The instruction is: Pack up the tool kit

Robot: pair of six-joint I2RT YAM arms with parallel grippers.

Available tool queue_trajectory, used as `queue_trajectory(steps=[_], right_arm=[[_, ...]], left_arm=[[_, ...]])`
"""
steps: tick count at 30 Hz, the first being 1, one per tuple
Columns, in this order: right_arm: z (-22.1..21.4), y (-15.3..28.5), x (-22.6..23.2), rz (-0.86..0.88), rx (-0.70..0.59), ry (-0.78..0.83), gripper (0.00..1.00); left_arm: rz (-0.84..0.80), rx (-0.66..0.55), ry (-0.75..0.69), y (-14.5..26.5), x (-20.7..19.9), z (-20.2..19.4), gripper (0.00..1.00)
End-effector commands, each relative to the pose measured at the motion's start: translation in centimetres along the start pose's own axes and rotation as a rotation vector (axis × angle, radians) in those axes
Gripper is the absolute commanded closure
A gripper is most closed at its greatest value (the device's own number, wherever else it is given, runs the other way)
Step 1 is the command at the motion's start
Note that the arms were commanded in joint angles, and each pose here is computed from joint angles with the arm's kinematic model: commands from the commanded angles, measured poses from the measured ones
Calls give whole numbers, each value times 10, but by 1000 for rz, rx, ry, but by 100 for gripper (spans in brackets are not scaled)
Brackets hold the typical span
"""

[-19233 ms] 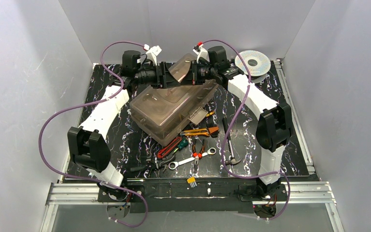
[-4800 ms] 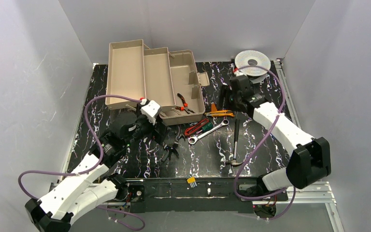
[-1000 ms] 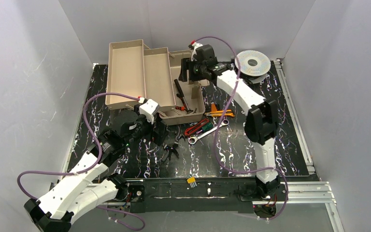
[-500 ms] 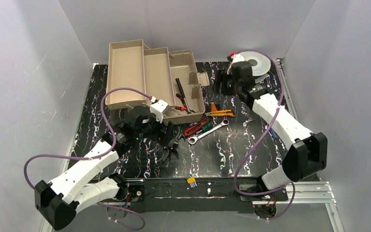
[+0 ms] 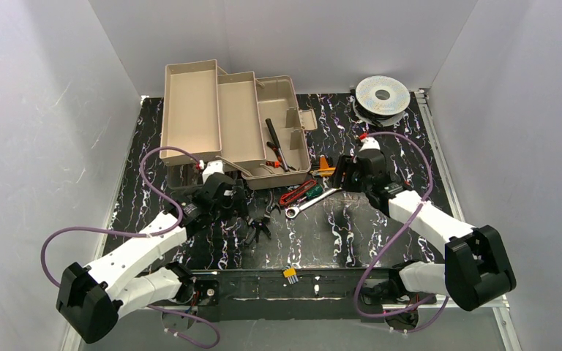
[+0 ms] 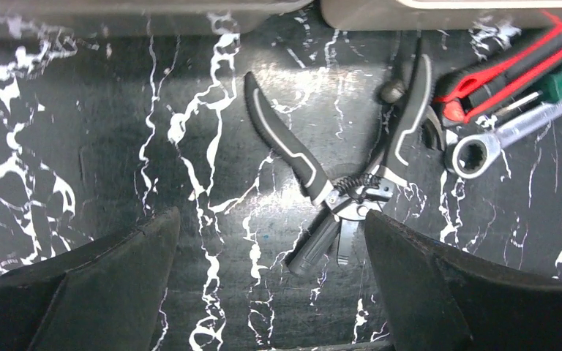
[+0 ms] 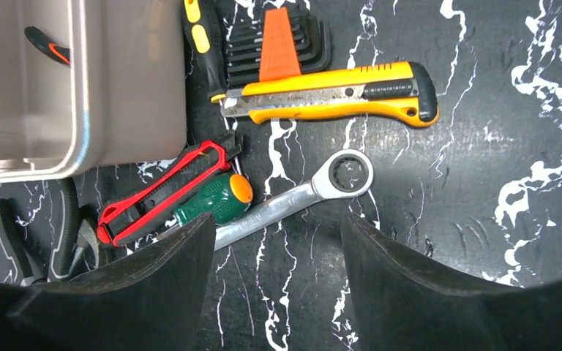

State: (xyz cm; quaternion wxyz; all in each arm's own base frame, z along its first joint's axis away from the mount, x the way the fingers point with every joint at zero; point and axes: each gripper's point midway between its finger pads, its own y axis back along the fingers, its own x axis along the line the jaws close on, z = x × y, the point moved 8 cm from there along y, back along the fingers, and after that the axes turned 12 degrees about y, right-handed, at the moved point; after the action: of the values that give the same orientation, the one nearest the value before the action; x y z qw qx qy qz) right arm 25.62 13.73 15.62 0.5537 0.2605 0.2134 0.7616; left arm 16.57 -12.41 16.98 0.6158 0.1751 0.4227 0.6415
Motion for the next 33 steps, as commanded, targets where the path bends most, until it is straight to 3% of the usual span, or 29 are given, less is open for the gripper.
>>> queue_trajectory(steps=[1,5,11,14,19,24,33], right_arm=[[12,-3,3,25,-180,-61,30],[7,-5,-1,-7,-184,-99,30],[3,-10,2,15,-174,-108,30],[2,-12,2,19,-167,-106,30],[3,-13,4,34,-176,-110,31],[2,-15,3,26,-171,-110,30],[1,-17,2,13,-160,-102,31]], left_arm=[[88,-34,186,-3,7,-4,2],[125,36,277,-17,1,-15,2],[93,78,197,-36,-19,-25,4],[122,62,240,-47,-20,-30,11],[216,-83,389,-59,-4,-30,29],[311,-94,433,-67,-2,-32,36],[342,-1,444,-84,-12,-42,37]])
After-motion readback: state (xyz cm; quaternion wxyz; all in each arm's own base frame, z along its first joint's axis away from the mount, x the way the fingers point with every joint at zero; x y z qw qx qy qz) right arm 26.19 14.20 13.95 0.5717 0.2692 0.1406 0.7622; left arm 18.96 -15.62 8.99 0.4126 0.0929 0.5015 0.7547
